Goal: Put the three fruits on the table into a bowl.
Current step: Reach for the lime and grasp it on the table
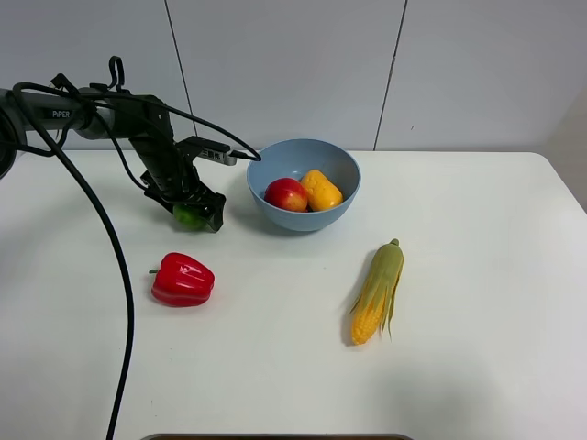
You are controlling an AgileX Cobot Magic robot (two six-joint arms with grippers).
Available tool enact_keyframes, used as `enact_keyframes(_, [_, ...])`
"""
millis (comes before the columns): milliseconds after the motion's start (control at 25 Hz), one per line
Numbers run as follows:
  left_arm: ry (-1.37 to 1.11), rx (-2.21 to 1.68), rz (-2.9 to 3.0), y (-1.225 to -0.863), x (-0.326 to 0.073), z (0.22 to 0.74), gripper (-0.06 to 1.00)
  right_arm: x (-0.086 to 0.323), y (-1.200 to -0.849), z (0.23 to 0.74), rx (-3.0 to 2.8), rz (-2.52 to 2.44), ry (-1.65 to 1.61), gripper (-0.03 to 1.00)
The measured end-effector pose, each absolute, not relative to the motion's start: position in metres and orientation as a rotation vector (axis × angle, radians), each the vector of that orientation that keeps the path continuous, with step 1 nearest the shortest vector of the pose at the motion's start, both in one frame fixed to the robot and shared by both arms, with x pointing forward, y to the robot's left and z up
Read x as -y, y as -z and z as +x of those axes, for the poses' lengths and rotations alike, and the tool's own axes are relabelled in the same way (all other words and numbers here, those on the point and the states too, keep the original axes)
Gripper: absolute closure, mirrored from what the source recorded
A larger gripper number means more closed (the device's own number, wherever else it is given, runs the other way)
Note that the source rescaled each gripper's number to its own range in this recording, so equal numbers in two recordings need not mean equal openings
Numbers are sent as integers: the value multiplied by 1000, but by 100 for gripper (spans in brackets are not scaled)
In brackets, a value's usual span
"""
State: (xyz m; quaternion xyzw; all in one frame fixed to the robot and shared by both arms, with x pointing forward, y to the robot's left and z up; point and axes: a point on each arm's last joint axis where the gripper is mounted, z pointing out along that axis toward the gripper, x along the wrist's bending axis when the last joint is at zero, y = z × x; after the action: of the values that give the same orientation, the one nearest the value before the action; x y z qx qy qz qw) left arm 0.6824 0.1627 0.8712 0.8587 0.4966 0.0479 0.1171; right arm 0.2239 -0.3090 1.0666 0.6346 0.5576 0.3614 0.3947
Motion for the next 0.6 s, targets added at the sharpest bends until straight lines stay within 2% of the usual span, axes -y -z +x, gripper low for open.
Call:
enact_keyframes(200, [-148, -1450, 2514, -871, -163, 683, -6, 309, -1067, 224, -1414, 1609, -916, 48])
enact_keyframes(240, [-148, -1450, 2514, -871, -163, 683, -4, 309, -1067, 224, -1414, 1609, -916, 48])
enact_keyframes(280, [-151, -1448, 2518, -871, -163, 683, 2, 309, -1067, 224, -1414, 1609, -916, 48])
enact_keyframes(320, [-155, -1445, 2521, -871, -163, 683, 11, 309, -1067, 224, -1414, 1609, -916, 48])
enact_keyframes(480, [-162, -1440, 2531, -870, -164, 684, 59, 309, -1067, 224, -1414, 1609, -916, 48])
enact_keyframes(600, [-162, -1440, 2532, -870, -164, 684, 86, 309, -1067, 224, -1414, 1609, -916, 48])
